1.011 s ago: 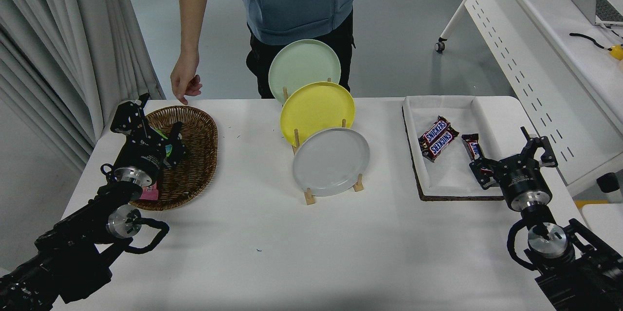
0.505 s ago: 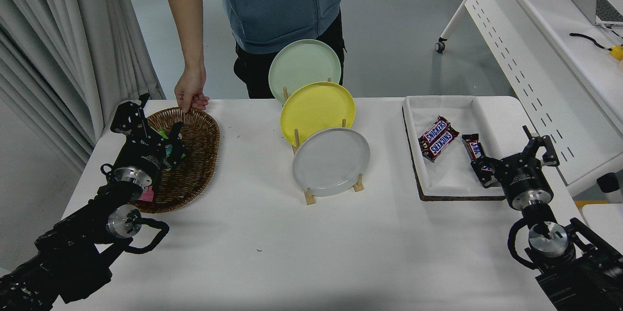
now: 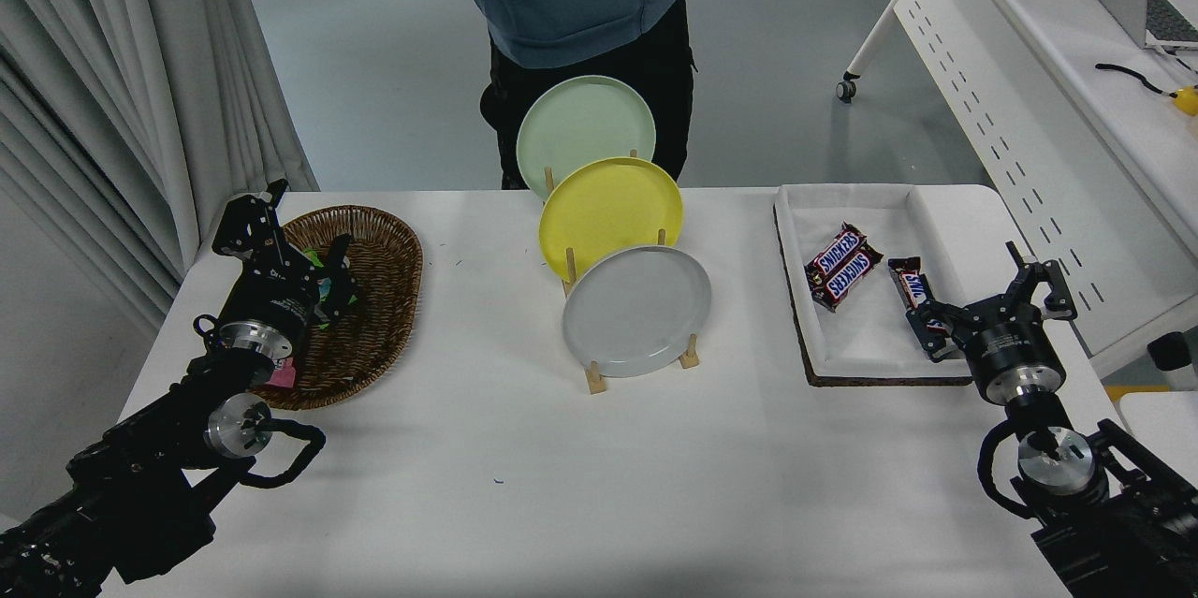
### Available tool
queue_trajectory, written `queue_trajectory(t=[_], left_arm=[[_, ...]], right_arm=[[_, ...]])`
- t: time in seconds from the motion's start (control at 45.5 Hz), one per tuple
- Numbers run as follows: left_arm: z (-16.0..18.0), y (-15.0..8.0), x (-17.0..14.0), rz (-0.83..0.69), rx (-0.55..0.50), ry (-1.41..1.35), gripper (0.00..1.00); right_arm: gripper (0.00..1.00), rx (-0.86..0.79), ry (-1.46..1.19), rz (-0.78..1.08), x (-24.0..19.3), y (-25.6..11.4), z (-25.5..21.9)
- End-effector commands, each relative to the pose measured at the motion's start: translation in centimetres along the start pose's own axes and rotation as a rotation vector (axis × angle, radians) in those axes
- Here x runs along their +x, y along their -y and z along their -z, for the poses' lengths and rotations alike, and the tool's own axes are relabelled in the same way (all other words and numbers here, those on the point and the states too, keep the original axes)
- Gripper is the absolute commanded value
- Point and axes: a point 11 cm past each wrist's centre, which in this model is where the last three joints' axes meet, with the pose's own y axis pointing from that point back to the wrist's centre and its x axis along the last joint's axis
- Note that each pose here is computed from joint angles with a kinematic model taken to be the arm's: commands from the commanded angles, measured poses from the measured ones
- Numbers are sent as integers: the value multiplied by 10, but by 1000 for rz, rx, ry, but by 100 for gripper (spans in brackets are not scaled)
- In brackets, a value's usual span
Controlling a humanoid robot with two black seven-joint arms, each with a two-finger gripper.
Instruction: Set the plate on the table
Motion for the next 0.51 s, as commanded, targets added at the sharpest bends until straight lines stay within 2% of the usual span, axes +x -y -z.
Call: queue_trajectory(t=[0.0, 0.33, 0.484], left_arm=[[0, 0, 0, 0, 0, 0, 100], [0, 0, 0, 1, -1, 0, 100], [0, 0, 0, 0, 0, 0, 100]], right_arm=[[100, 2, -2, 8, -4, 3, 2], [100, 19, -59, -3, 0, 7, 21], [100, 0, -206, -18, -3, 21, 45]])
